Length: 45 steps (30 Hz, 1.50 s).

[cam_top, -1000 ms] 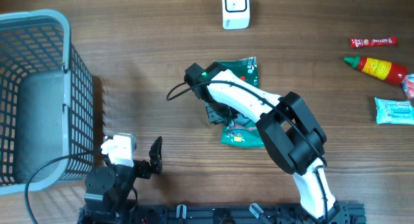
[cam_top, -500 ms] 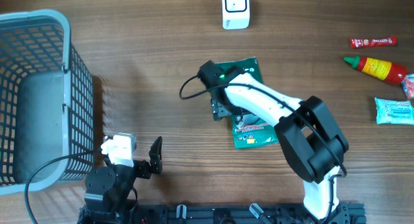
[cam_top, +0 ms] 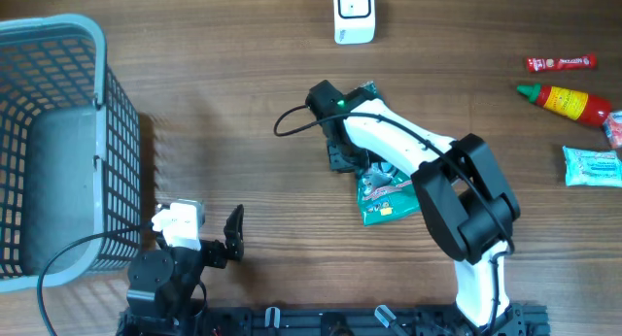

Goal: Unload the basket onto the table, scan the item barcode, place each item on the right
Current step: 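Lift the gloves pack and turn it over in the right gripper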

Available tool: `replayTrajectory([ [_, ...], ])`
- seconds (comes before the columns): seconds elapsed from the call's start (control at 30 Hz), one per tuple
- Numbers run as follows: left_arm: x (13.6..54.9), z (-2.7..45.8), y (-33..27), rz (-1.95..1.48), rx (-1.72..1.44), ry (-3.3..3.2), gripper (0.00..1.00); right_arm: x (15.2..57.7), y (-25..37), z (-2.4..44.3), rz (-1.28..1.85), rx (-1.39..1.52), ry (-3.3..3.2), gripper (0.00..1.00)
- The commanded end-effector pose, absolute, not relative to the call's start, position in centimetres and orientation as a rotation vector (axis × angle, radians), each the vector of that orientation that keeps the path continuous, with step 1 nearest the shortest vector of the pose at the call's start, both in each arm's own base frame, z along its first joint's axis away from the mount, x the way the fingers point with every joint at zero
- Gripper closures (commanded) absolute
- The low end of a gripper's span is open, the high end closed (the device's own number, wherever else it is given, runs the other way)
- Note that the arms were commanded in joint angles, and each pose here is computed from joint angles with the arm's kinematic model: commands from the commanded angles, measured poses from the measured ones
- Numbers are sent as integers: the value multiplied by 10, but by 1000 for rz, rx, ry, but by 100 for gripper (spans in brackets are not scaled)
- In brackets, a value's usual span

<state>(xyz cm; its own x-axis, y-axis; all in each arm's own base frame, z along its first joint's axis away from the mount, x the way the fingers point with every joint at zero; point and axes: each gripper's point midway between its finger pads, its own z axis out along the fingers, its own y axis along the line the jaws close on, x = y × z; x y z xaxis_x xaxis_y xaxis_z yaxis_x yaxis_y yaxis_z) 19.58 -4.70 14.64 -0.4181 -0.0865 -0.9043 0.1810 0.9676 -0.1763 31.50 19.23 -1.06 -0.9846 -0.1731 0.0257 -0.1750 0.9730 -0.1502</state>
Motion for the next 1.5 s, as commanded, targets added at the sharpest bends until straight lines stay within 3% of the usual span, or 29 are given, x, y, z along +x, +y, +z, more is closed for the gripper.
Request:
replayTrajectory([
  [0.0,195,148,-50,-300,99,1969,0,253,221,-57,-169,519,-2754,95],
  [0.07,195,148,-50,-300,99,1969,0,264,237,-6,-296,602,-2752,96],
  [0.17,195,148,-50,-300,99,1969,0,271,289,113,-925,806,-2708,95],
  [0.27,195,148,-50,-300,99,1969,0,254,307,194,-1447,882,-2504,95],
  [0.33,195,148,-50,-300,99,1969,0,248,313,221,-1667,879,-2355,95],
  [0.57,195,148,-50,-300,99,1968,0,243,318,169,-1783,706,-2235,96],
  [0.7,195,148,-50,-300,99,1969,0,254,299,105,-1562,530,-2445,96],
  [0.87,195,148,-50,-300,99,1969,0,273,279,95,-1564,435,-2507,96],
  [0.9,195,148,-50,-300,99,1969,0,276,275,90,-1525,429,-2546,92],
  [0.93,195,148,-50,-300,99,1969,0,281,269,78,-1435,423,-2620,76],
  [0.97,195,148,-50,-300,99,1969,0,284,262,68,-1340,382,-2677,70],
  [1.13,195,148,-50,-300,99,1968,0,286,256,58,-1243,358,-2735,65],
  [1.23,195,148,-50,-300,99,1969,0,288,251,53,-1195,355,-2765,34],
  [1.47,195,148,-50,-300,99,1969,0,286,250,63,-1174,334,-2747,28],
])
